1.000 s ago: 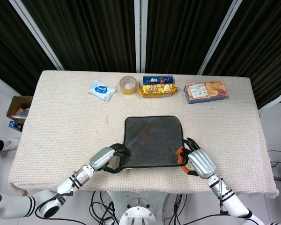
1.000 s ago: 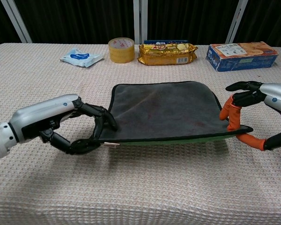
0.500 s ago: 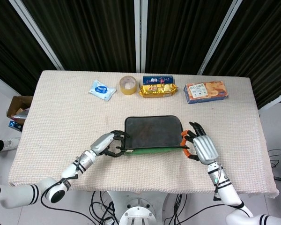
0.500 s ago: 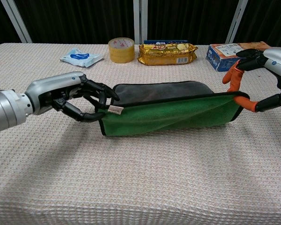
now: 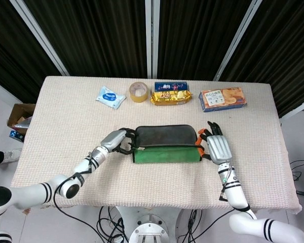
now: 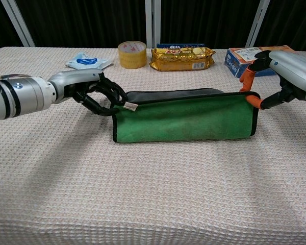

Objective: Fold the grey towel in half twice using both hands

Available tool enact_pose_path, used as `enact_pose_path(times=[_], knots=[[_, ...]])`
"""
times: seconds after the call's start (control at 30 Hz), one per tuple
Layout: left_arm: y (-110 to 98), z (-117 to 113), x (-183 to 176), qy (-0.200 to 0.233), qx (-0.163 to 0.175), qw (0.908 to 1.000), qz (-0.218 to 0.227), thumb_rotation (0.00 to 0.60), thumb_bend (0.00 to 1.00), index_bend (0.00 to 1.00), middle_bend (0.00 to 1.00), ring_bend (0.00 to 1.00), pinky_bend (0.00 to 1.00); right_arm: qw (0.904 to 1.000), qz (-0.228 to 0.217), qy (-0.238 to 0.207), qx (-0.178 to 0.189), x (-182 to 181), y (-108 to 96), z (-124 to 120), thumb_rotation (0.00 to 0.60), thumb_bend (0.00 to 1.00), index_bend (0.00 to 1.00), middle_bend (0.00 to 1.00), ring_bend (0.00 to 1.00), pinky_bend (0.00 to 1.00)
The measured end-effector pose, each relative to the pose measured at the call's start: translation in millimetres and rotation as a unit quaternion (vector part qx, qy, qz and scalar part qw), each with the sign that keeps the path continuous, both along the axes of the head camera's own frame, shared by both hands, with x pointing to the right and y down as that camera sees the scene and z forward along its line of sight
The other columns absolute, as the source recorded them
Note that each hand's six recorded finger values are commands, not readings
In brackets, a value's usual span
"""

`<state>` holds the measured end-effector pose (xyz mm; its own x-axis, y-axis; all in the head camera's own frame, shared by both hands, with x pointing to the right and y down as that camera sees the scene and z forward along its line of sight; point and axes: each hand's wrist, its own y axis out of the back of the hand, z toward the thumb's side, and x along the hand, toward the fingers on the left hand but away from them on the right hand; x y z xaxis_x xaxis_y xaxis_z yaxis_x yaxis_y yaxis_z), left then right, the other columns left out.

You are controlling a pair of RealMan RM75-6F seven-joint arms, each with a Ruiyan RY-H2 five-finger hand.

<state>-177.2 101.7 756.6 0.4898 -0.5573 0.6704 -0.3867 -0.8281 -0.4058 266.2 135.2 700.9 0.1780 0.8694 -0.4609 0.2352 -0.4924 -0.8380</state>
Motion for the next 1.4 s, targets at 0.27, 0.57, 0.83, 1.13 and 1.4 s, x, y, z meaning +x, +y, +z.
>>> enact_pose_path(times=[0.27, 0.57, 0.83, 1.13, 1.4], knots=[[-24, 15, 6, -0.047, 0.002, 0.9988, 0.015, 0.6, 0.53, 0.66, 0.22, 0.14, 0.11, 0.9998, 0.011, 0.017, 0.001, -5, -10, 14, 0.6, 0.41, 0.67, 0.28, 0.0, 0.0], [-41, 20, 7, -0.071, 0.009, 0.9973, 0.011, 0.6, 0.53, 0.65, 0.22, 0.14, 0.11, 0.9995, 0.03, 0.007, -0.002, -5, -17, 26, 0.6, 0.41, 0.67, 0.28, 0.0, 0.0], [-54, 24, 2, -0.102, 0.024, 0.9944, 0.015, 0.6, 0.54, 0.63, 0.21, 0.14, 0.11, 0.9994, 0.035, 0.002, 0.008, -9, -28, 30, 0.6, 0.42, 0.67, 0.28, 0.0, 0.0], [-57, 21, 5, -0.114, 0.049, 0.9921, 0.018, 0.6, 0.54, 0.59, 0.19, 0.14, 0.11, 0.999, 0.043, -0.006, 0.005, -6, -28, 33, 0.6, 0.42, 0.67, 0.28, 0.0, 0.0], [-56, 20, 5, -0.129, 0.067, 0.9891, 0.023, 0.6, 0.45, 0.29, 0.12, 0.12, 0.1, 0.9992, 0.039, -0.004, 0.009, -8, -32, 34, 0.6, 0.42, 0.67, 0.28, 0.0, 0.0]])
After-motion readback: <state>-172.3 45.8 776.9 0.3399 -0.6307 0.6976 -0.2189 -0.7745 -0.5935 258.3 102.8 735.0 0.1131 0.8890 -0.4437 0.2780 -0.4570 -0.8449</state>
